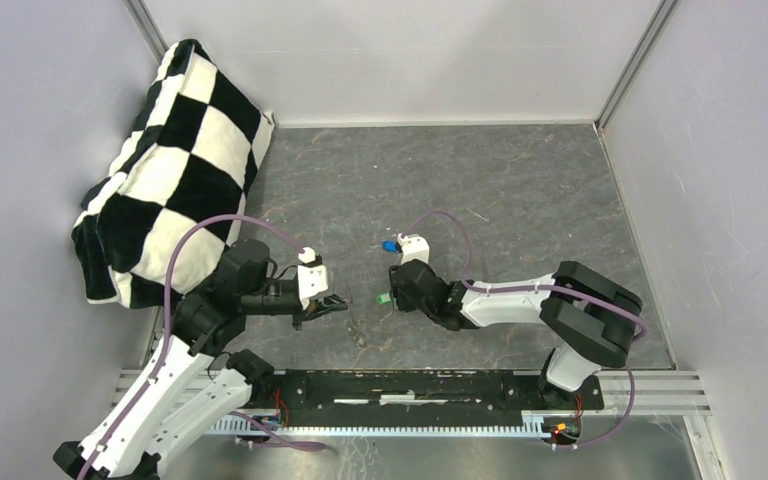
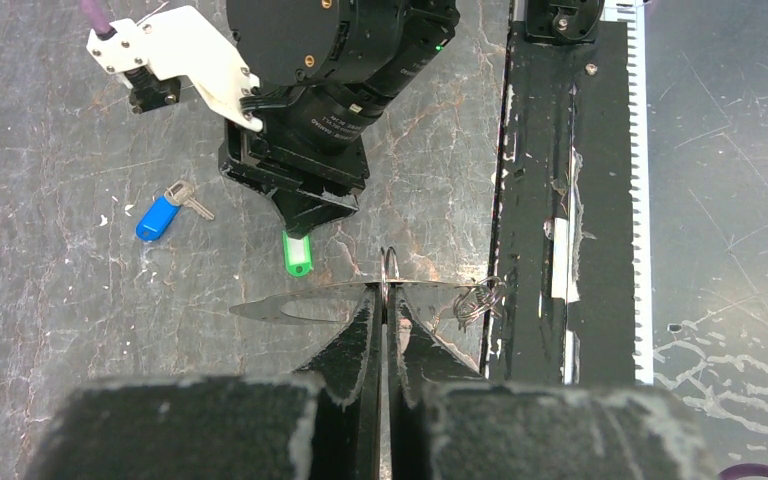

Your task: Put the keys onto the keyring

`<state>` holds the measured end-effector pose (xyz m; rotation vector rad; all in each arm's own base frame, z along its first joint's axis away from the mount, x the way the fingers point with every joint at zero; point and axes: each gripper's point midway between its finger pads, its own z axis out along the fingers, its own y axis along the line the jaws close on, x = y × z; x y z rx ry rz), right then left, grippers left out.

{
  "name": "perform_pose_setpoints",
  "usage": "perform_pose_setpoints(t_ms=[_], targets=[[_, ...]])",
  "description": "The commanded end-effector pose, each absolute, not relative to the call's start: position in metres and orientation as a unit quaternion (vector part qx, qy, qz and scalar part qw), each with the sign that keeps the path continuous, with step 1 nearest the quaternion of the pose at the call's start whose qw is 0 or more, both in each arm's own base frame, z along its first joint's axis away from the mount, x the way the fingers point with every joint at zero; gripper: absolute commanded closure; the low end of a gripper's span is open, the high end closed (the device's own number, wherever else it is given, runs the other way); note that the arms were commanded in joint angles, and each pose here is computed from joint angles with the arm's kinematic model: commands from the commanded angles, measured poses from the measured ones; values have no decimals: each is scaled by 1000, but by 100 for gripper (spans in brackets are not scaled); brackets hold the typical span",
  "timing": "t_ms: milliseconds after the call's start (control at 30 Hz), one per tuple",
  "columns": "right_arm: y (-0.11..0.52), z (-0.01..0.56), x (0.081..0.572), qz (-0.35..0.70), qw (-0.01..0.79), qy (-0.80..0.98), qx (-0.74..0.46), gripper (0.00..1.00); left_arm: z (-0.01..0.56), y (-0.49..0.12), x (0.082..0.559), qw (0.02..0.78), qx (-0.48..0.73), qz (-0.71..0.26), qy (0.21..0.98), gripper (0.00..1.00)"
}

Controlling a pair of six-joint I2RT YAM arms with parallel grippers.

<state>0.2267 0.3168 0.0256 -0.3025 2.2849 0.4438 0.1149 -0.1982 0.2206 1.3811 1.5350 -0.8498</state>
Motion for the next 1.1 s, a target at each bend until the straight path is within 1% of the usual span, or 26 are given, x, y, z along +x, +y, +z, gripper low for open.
perform_pose_setpoints(t_ms=[0, 233, 567, 867, 933, 1067], targets=[[329, 40, 241, 174, 410, 889, -110, 57, 241, -201, 119, 474, 558, -336, 592, 98], [330, 45, 243, 163, 420, 885, -120, 65, 239, -200, 118, 474, 558, -334, 593, 98], [326, 38, 241, 152, 414, 889, -124, 67, 241, -200, 118, 477, 559, -334, 591, 98], [326, 35, 236, 169, 412, 887, -123, 80, 242, -200, 118, 476, 559, -334, 591, 98], [327, 34, 235, 170, 409, 888, -125, 80, 243, -200, 118, 478, 559, -333, 590, 98], [323, 33, 234, 167, 409, 888, -127, 69, 244, -200, 118, 480, 559, -333, 589, 98]])
